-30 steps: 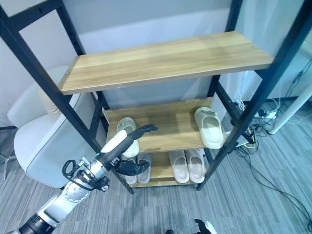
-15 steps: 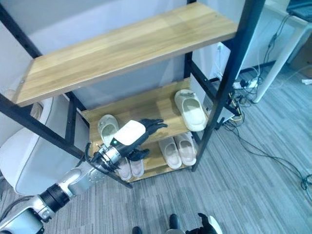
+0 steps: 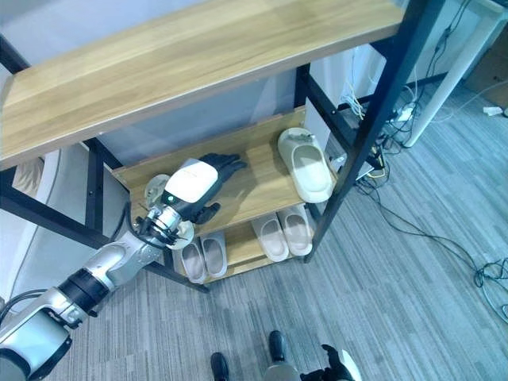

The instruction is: Arrange the slippers neatly on the shoe rack.

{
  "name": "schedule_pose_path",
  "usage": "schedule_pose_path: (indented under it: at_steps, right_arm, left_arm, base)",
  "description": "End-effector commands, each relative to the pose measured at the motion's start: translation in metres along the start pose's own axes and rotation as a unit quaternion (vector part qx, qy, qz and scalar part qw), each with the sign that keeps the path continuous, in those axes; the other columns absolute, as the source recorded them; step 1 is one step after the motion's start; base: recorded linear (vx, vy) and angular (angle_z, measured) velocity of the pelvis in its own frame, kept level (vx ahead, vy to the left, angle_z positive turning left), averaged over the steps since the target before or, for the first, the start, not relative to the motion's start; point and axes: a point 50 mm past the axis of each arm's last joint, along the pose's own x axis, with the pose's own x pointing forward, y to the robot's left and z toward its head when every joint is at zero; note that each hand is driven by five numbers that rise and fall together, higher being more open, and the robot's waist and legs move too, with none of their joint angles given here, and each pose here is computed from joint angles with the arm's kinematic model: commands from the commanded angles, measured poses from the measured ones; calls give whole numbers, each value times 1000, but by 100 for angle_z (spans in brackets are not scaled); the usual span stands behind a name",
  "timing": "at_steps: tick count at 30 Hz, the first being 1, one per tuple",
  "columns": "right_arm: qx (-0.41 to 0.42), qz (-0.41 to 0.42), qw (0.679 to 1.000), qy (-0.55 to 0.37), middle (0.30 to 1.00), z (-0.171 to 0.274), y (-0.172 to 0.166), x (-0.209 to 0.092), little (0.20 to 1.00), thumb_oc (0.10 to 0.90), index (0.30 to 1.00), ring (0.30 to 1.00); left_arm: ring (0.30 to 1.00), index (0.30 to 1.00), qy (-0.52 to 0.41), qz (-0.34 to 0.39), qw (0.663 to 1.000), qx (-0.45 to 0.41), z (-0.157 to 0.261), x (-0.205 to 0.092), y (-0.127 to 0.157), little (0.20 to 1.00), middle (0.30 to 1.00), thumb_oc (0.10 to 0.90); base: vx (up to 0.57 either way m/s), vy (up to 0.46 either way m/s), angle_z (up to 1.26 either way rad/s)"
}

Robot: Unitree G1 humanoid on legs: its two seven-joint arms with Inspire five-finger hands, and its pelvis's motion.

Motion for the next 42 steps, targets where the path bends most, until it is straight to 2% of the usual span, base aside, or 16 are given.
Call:
schedule_pose_path:
  at_steps: [1, 14, 25, 42]
  right_arm:
    - [22, -8, 1000, -17, 900, 4, 5, -3, 900, 800, 900, 900]
    - [15, -4, 1000, -24, 900, 6, 0, -2, 900, 800, 900, 900]
    - [12, -1, 999, -31, 900, 9, -2, -1, 900, 800, 900, 900]
    - [19, -13, 999, -46, 900, 18, -9, 2, 900, 800, 900, 900]
  left_arm:
    - [900, 900, 46, 133, 989, 50, -35, 19, 62, 900, 900, 800]
    - [900, 900, 104, 142, 977, 118, -63, 13, 83, 900, 900, 800]
    - [900, 900, 129, 108, 976, 135, -75, 10, 77, 900, 900, 800]
    - [900, 900, 124, 76, 974, 174, -71, 23, 71, 900, 900, 800]
  base:
    - [0, 0, 0]
    - [0, 0, 0]
    - [0, 0, 0]
    - [0, 0, 0]
